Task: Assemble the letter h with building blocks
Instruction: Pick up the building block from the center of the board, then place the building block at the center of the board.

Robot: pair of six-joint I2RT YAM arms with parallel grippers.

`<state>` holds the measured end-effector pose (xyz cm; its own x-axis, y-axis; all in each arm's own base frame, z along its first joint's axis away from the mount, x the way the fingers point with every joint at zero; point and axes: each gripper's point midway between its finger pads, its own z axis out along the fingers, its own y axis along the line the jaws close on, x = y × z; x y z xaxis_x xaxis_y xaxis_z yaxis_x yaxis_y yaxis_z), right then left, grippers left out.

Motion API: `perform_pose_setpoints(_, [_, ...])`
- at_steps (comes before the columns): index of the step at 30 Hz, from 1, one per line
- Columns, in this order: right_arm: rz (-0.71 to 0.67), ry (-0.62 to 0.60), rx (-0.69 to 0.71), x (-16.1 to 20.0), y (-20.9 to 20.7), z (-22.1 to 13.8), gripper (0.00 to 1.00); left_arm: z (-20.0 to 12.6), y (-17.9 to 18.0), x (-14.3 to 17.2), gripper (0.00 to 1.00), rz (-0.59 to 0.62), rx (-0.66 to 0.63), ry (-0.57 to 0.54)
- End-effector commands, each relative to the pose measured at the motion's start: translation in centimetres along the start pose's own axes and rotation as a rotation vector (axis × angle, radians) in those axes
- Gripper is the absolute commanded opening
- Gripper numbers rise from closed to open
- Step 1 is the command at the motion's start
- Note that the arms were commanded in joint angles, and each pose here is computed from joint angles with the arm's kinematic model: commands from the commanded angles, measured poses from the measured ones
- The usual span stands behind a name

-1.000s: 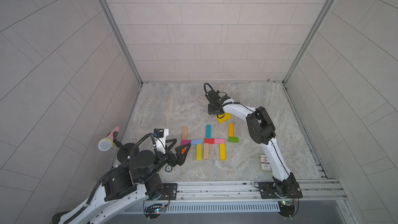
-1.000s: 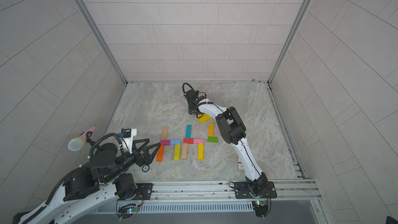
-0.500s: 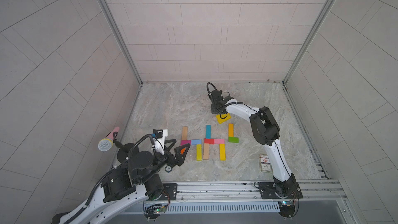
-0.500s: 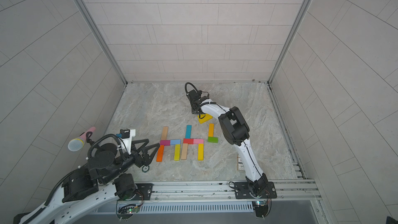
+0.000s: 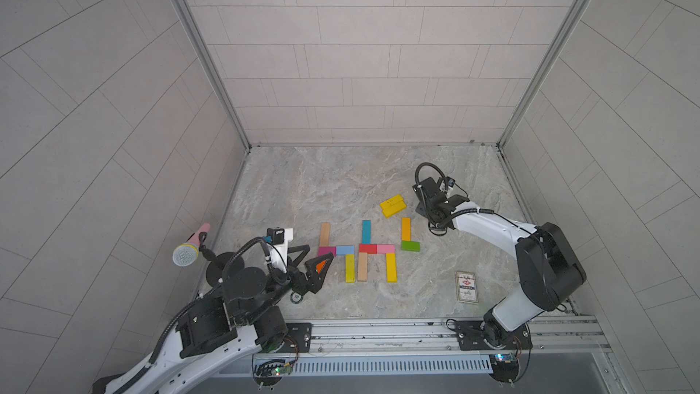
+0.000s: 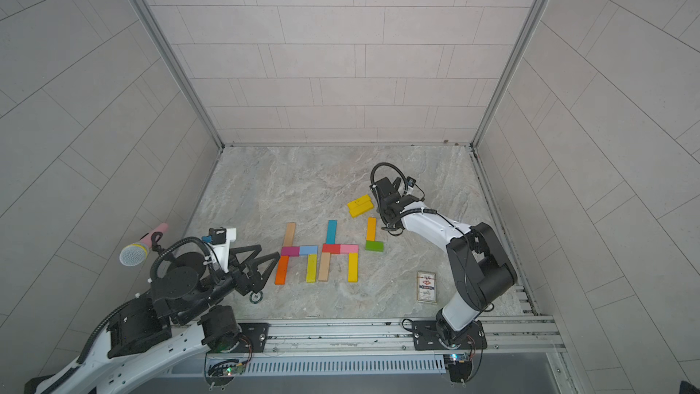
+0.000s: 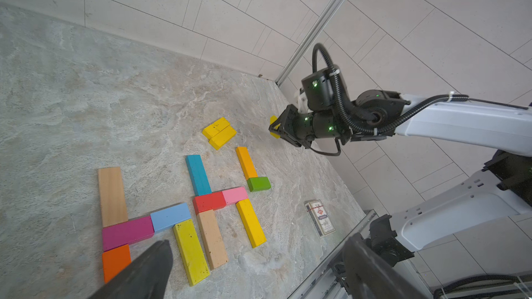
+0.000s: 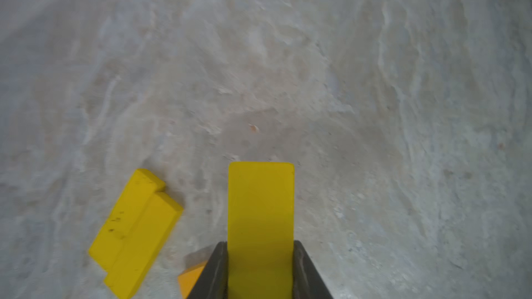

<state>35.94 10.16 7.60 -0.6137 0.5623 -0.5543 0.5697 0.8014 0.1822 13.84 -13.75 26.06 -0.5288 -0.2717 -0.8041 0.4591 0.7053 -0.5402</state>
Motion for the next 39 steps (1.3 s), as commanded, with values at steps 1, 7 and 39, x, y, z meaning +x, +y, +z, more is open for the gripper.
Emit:
perform_pose_setpoints(1, [0.164,-0.024,0.070,0.4,-1.5,0.5,0.31,-0.1,-0.4,-0.5,1.00,-0.020,0.019,-0.016])
perform_pose_setpoints(7, [0.260,-0.002,0.127,1.8,-3.0,1.5,0.42,-0.2,-0.2,-0.4,1.00,-0.034,0.013,-0.016])
perform_pose_setpoints(39, [-0.539,0.328,-0.072,1.5,-2.1,3.2,0.83,0.8,-0.8,-0.3,1.00,-0.013,0.007,0.015])
